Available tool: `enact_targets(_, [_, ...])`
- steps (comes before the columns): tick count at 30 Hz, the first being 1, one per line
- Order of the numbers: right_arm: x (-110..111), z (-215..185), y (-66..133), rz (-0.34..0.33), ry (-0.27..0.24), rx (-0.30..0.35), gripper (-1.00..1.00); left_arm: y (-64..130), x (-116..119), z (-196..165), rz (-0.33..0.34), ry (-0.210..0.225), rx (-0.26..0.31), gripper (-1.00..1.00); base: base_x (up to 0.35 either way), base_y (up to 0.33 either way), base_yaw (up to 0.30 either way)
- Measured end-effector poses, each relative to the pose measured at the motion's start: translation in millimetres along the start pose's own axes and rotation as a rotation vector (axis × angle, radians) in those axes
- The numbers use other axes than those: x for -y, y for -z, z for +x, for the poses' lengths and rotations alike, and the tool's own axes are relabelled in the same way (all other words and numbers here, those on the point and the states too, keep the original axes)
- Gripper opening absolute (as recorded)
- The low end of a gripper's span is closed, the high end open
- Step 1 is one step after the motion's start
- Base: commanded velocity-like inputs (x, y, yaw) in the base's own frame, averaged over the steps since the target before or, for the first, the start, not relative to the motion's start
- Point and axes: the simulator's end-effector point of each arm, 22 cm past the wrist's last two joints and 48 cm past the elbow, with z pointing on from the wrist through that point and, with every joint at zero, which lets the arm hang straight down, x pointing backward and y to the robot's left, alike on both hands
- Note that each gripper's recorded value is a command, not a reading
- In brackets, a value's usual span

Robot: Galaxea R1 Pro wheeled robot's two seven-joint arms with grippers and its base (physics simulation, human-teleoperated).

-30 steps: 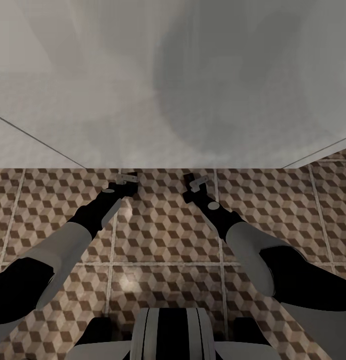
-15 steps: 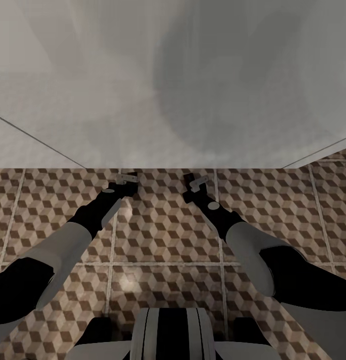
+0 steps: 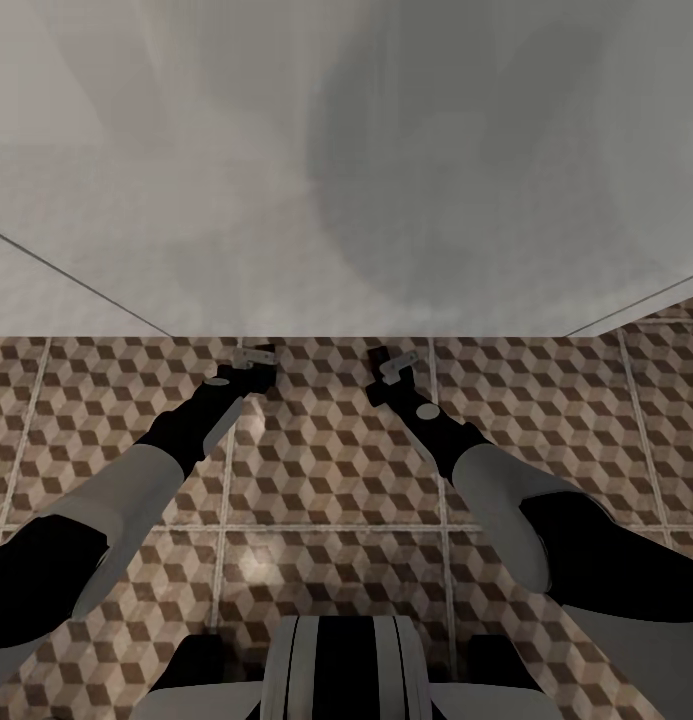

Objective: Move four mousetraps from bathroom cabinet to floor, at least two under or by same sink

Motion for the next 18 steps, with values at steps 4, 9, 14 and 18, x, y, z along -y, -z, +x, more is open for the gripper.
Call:
enact_targets(4, [0, 0, 0.0, 0.0, 0.0, 0.0, -1.0, 0.0, 0, 0, 0.0, 0.0, 0.0, -1.0, 0.0, 0.0, 0.0])
enact_targets(9, [0, 0, 0.0, 0.0, 0.0, 0.0, -1.0, 0.0, 0, 0, 0.0, 0.0, 0.0, -1.0, 0.0, 0.0, 0.0])
enact_targets(14, [0, 0, -0.1, 0.0, 0.0, -0.001, -1.0, -2.2, -1, 13, -0.004, -0.001, -0.028, 1.0, 0.0, 0.0, 0.0])
enact_targets(18, [0, 0, -0.1, 0.0, 0.0, -0.001, -1.0, -2.2, -1, 14, -0.003, -0.006, -0.028, 1.0, 0.0, 0.0, 0.0])
